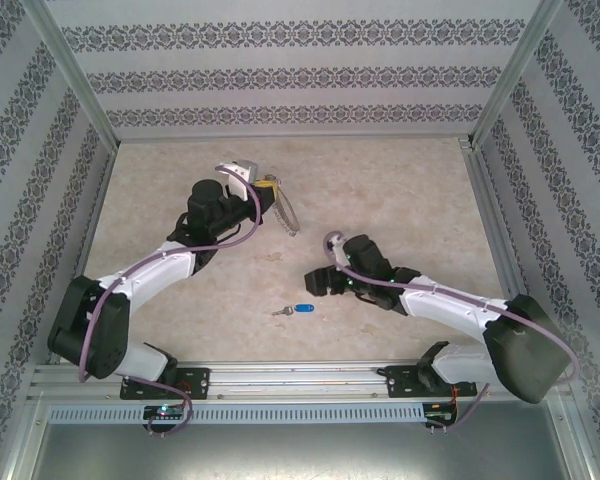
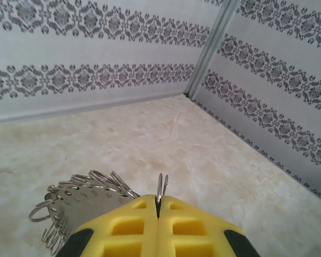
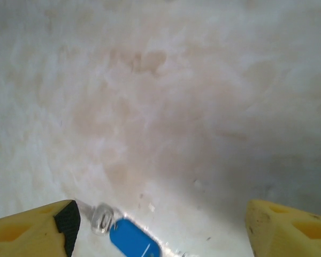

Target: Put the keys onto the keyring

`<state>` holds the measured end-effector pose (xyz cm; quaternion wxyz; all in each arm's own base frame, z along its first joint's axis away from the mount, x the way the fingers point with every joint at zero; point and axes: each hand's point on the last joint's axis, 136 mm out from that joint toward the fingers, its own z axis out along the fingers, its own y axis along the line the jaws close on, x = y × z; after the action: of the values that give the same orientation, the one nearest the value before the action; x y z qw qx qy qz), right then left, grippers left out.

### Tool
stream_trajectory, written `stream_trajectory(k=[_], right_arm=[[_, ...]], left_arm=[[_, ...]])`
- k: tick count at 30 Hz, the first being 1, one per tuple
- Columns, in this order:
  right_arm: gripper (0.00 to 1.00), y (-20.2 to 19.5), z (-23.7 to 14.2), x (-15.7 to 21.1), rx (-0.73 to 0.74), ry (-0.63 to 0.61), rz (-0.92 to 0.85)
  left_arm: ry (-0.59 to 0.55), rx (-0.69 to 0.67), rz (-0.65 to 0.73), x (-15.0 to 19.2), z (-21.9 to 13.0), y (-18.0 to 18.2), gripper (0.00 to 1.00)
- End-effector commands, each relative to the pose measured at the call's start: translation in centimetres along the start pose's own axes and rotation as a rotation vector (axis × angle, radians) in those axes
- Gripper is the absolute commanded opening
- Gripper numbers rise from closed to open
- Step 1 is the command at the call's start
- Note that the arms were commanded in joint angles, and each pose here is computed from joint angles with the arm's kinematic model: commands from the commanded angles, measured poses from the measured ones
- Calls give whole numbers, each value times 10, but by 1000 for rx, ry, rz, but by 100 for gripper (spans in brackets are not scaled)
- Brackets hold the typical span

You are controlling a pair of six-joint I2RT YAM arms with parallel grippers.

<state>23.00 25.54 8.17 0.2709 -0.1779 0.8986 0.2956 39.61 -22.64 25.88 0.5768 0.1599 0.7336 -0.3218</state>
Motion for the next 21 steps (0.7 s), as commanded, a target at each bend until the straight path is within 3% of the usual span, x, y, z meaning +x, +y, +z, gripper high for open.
stream_trajectory(k=[1, 6, 17, 21], right_arm=[[84, 6, 10, 24, 17, 59, -123], [80, 9, 23, 39, 26, 118, -209], [57, 34, 40, 44, -84, 175, -303], [56, 38, 44, 46, -93, 192, -336]], left_arm=[[-43, -17, 56, -14, -10, -6, 0], [-54, -34, 62, -18, -21, -7, 0], [-61, -62, 59, -20, -30, -6, 0], [-63, -71, 55, -22, -31, -5, 0]])
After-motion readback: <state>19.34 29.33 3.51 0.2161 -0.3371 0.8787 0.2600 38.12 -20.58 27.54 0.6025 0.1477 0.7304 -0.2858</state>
